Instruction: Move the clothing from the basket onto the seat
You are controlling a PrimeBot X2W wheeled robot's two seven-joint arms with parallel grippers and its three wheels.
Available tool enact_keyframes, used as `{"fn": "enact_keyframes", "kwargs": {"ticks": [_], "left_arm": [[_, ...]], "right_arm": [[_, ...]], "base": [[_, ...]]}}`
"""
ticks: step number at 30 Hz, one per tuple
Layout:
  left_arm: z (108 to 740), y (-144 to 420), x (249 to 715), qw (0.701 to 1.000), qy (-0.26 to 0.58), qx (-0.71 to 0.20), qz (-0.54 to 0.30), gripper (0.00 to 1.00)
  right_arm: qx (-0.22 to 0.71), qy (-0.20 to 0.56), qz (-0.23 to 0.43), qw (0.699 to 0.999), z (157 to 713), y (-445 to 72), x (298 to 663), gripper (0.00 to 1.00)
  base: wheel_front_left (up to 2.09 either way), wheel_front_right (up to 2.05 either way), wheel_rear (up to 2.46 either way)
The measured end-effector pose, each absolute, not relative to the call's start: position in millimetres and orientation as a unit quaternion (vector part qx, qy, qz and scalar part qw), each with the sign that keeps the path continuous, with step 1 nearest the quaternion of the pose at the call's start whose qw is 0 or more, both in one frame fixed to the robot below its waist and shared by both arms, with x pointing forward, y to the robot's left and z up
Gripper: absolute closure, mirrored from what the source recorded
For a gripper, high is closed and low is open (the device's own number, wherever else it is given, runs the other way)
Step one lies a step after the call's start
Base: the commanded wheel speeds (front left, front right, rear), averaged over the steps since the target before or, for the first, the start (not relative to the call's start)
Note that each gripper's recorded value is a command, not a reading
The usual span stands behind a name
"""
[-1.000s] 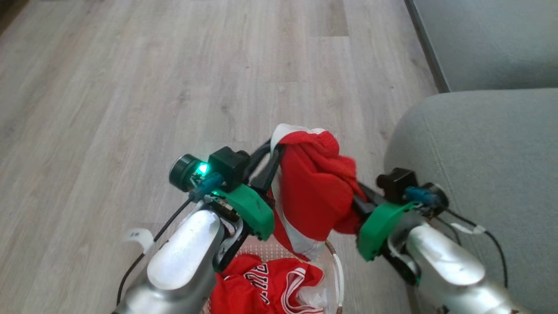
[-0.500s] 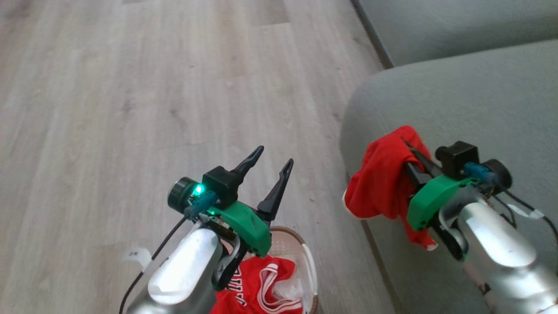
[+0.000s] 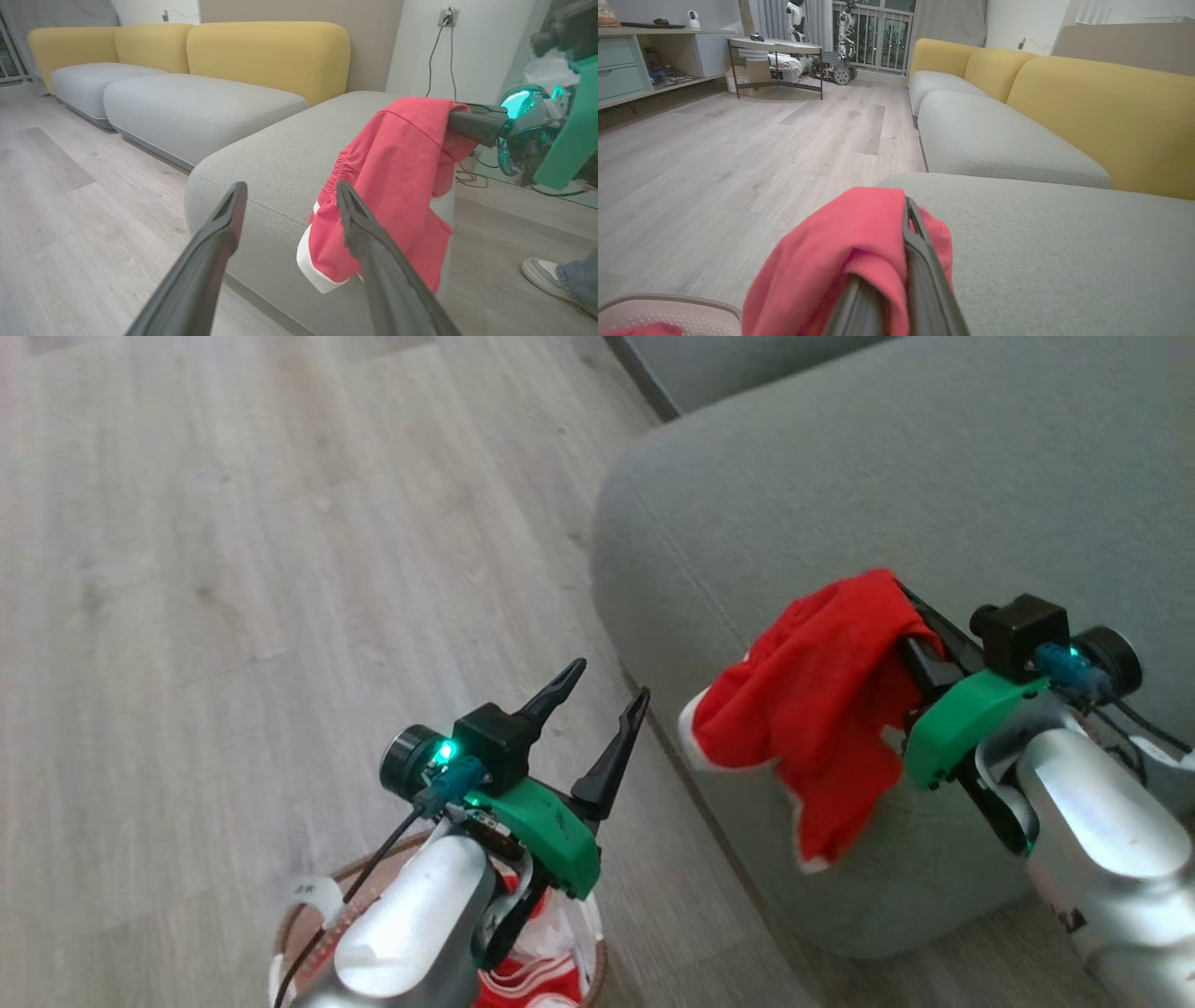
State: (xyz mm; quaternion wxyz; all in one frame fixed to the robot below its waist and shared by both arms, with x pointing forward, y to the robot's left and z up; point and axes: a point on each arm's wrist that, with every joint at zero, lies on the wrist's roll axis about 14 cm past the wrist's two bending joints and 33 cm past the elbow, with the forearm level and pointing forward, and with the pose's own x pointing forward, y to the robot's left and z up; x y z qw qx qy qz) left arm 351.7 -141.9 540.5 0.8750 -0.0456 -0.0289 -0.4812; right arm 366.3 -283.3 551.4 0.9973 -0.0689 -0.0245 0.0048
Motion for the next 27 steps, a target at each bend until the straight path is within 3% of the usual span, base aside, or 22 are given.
{"fn": "enact_keyframes", "kwargs": {"ticks": [6, 12, 27], "left_arm": [[526.7, -157.3, 350.7, 0.863, -0.01, -0.059, -0.502, 0.0], [508.4, -159.3, 355.4, 0.86, 0.008, -0.065, -0.505, 0.0], [472.3, -123.6, 432.9, 0.891, -0.006, -0.061, -0.45, 0.0]], "right_arm": [[-0.078, -0.01, -0.008, 0.997, 550.1, -297.0, 370.1, 1.0], [-0.094, 0.006, -0.005, 0.996, 555.2, -304.4, 396.3, 1.0], [-0.166, -0.046, -0.071, 0.983, 642.1, -374.8, 534.8, 1.0]], "base": [[0.0, 0.0, 0.0], [0.0, 0.0, 0.0], [0.0, 0.0, 0.0]]}}
